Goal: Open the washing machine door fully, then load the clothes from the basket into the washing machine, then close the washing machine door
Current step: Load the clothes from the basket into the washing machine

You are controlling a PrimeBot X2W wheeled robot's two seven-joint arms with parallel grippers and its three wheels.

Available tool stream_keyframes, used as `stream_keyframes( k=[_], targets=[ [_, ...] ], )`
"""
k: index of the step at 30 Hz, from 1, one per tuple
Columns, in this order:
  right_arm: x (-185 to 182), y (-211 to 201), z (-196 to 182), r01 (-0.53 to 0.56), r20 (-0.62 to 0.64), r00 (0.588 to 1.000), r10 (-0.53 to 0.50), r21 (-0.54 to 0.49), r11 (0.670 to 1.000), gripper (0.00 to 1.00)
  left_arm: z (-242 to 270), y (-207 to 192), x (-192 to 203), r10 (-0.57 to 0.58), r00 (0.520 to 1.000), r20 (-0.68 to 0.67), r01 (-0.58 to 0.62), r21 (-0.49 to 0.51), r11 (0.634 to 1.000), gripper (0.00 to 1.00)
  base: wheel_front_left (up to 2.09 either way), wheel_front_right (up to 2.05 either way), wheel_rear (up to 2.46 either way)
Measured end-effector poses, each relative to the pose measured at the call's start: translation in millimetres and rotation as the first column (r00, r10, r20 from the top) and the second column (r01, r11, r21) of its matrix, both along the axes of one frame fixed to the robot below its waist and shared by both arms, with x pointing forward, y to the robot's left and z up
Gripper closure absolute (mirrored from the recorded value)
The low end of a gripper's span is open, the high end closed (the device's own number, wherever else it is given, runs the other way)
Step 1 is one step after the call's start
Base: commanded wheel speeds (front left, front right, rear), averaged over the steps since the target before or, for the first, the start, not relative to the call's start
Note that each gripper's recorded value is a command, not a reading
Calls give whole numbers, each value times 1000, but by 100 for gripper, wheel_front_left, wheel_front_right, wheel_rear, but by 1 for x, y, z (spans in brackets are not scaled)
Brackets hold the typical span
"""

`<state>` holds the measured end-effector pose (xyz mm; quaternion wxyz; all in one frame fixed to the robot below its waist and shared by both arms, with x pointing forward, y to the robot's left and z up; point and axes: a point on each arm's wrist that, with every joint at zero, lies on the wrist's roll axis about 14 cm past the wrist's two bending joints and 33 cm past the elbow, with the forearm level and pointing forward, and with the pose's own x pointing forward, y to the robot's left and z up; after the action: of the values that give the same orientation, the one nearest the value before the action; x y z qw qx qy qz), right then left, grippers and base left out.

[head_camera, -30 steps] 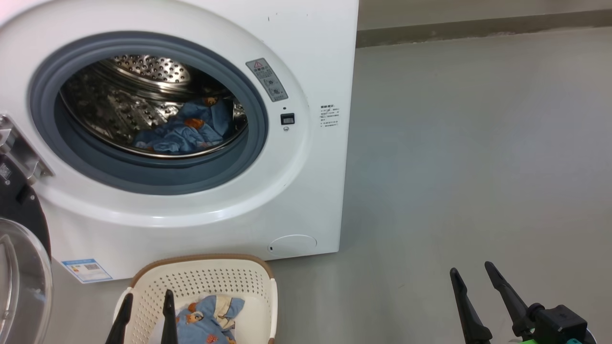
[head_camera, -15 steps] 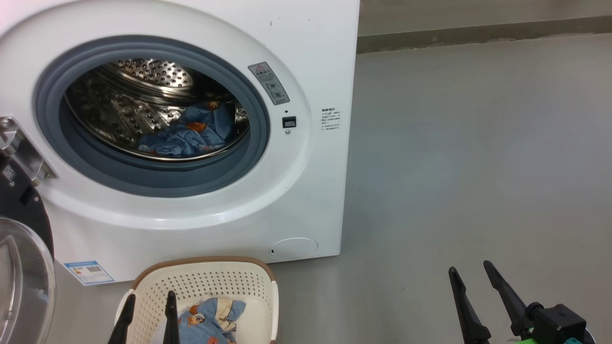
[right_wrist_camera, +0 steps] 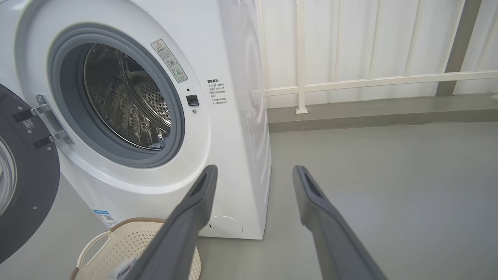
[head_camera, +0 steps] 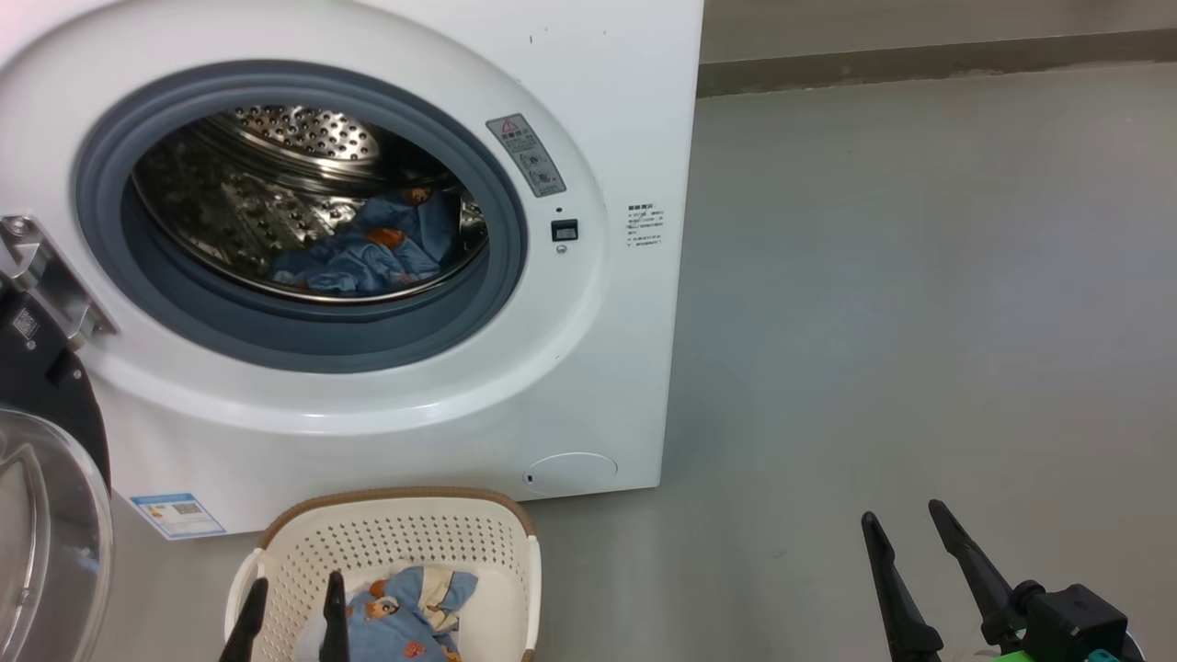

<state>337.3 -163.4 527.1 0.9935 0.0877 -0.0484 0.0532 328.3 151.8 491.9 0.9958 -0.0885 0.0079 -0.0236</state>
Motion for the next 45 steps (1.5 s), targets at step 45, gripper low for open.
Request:
stream_keyframes(
  k=[45],
  targets=[
    [136, 4, -108, -46, -165, 985, 52, 44, 998, 0, -291, -18, 109, -70, 600, -797, 118, 1, 993, 0, 0, 0, 0]
  ],
)
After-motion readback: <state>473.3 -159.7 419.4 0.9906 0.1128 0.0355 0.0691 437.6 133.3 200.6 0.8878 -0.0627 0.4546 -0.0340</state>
